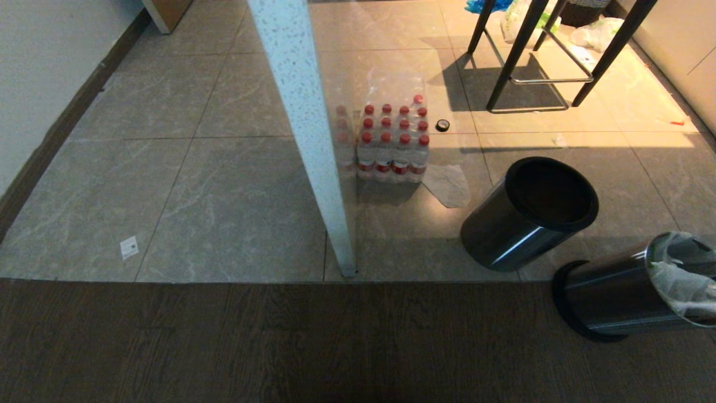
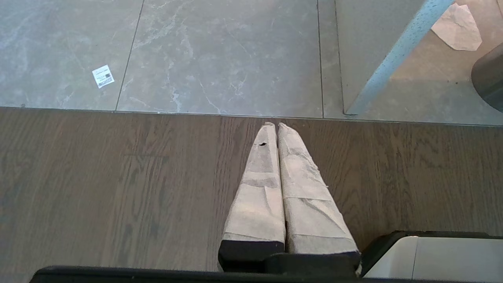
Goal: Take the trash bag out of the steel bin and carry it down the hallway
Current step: Pick up the trash bag
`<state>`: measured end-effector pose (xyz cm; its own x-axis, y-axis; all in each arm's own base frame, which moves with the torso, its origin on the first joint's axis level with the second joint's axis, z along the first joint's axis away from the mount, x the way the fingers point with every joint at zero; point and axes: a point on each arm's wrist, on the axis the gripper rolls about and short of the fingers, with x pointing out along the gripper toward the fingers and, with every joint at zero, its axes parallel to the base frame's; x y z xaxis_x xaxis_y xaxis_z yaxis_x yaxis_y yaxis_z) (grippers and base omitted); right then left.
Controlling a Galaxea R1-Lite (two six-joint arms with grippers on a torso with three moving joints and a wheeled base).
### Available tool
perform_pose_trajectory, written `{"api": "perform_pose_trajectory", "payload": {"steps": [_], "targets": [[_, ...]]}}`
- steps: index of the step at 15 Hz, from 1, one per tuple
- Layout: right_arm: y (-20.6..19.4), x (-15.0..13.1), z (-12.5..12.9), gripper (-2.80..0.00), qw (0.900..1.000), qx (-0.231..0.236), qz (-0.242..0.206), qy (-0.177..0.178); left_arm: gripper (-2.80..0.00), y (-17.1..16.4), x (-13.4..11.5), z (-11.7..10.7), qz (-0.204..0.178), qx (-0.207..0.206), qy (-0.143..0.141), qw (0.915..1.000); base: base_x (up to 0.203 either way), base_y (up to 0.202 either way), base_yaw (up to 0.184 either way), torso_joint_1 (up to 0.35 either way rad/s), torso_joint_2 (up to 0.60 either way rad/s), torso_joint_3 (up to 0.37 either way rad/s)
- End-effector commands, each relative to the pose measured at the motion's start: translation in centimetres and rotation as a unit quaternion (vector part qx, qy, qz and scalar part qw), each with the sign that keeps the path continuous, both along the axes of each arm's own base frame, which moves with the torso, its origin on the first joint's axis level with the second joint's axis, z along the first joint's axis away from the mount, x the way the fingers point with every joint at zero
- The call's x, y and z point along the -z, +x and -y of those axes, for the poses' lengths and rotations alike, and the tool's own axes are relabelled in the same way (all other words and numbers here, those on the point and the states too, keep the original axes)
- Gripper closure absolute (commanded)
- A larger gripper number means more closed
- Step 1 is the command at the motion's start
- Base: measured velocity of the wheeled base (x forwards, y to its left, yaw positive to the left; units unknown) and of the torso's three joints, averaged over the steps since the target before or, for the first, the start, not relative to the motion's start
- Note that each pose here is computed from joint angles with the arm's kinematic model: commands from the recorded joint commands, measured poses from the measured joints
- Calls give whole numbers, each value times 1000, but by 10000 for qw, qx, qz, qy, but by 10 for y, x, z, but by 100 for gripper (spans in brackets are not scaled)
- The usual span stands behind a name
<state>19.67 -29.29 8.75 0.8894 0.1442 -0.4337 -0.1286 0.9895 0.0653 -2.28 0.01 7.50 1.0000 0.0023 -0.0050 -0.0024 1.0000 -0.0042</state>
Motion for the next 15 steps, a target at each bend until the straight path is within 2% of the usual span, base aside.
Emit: {"api": "perform_pose_trajectory", "payload": {"steps": [1, 5, 7, 9, 11, 12, 15], "targets": [[-6, -9, 0, -280, 9959, -308, 116, -845, 0, 0, 0, 0, 2, -4, -2, 10000, 0, 0, 0, 0, 0, 0], [-18, 2, 9, -280, 9752, -941, -6, -2002, 0, 0, 0, 0, 2, -4, -2, 10000, 0, 0, 0, 0, 0, 0], [-17, 9, 22, -280, 9564, -1288, 48, -2622, 0, 0, 0, 0, 2, -4, -2, 10000, 0, 0, 0, 0, 0, 0], [-13, 18, 34, -280, 9368, -1633, 38, -3093, 0, 0, 0, 0, 2, -4, -2, 10000, 0, 0, 0, 0, 0, 0], [-12, 23, 43, -280, 9181, -1882, 24, -3487, 0, 0, 0, 0, 2, -4, -2, 10000, 0, 0, 0, 0, 0, 0], [-14, 24, 46, -280, 9126, -1933, 7, -3603, 0, 0, 0, 0, 2, -4, -2, 10000, 0, 0, 0, 0, 0, 0], [-17, 37, 46, -280, 9053, -2190, -18, -3638, 0, 0, 0, 0, 2, -4, -2, 10000, 0, 0, 0, 0, 0, 0]]}}
